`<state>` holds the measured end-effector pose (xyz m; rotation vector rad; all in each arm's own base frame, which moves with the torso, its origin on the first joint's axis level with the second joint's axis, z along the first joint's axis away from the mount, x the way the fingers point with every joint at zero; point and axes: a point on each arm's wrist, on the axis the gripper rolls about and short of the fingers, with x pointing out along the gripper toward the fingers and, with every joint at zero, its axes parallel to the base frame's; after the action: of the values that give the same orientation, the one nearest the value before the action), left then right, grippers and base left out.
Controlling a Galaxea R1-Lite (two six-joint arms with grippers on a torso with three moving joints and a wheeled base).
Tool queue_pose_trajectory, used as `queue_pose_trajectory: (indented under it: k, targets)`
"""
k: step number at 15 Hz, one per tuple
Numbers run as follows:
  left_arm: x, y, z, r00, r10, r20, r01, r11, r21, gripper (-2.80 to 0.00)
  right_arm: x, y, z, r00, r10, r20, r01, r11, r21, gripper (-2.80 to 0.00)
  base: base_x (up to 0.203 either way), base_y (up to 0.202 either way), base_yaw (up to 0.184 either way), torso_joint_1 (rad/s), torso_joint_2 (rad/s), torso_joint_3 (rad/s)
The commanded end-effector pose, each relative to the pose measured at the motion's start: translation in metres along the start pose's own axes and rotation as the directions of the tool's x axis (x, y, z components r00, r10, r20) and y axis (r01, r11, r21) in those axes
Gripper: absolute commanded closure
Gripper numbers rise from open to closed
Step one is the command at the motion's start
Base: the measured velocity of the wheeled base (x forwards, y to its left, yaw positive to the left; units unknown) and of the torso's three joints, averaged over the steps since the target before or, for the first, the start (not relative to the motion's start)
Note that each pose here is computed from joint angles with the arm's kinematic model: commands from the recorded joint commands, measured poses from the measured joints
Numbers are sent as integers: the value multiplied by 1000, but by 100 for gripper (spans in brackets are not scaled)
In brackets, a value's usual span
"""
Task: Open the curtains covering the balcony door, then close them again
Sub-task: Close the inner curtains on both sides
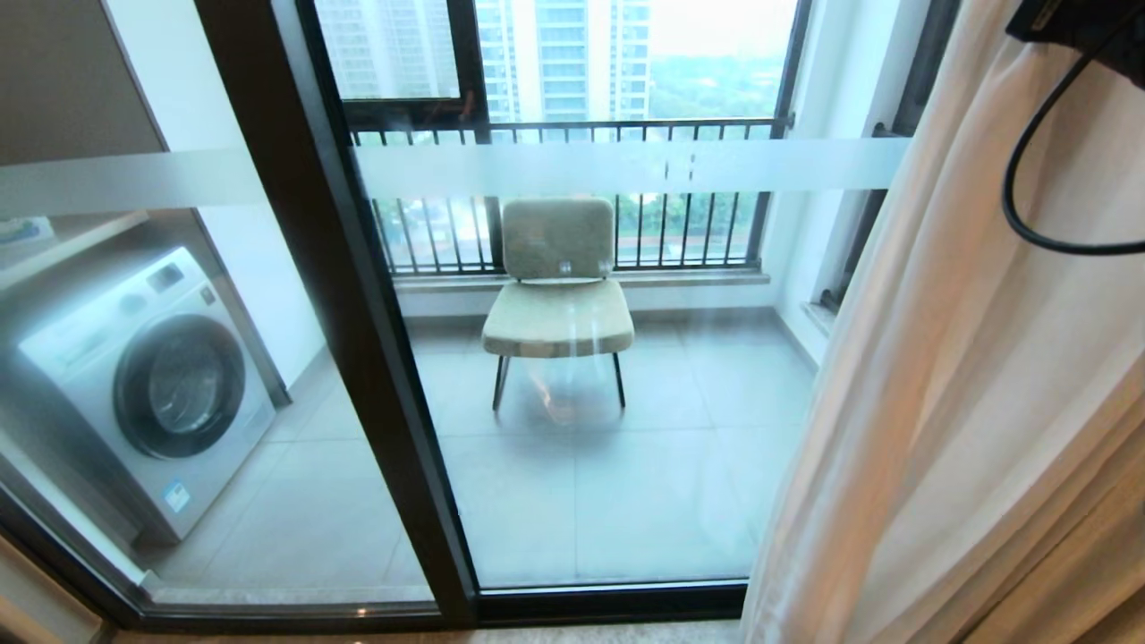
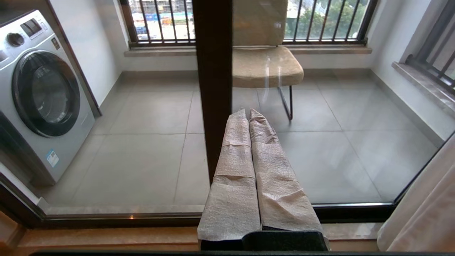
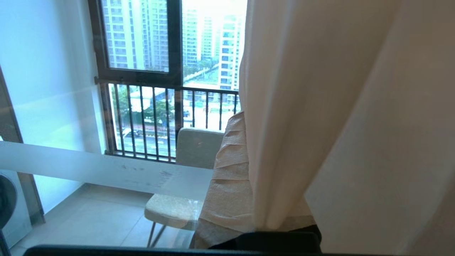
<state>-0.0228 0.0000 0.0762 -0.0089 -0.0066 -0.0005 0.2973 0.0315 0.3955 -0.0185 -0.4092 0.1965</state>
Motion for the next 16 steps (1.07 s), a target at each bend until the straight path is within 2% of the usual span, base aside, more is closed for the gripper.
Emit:
queue_pose_trajectory:
  k: [1,6,16]
  targets:
    - [0,0,0,1000,0,1,0,1000,0,0,8,2,-8,1000,9,-11,-9,1000,5,0,0,174,-4,2,3,6]
    - [0,0,0,1000,-1,1,1,1000,0,0,25,12,-6,999,42,25,-42,999,16,0,0,197,1,4,-2,1]
    - [0,0,0,1000,0,1,0,1000,1,0,31,29,-12,997,81,20,-81,997,11,0,0,192,0,3,3,3]
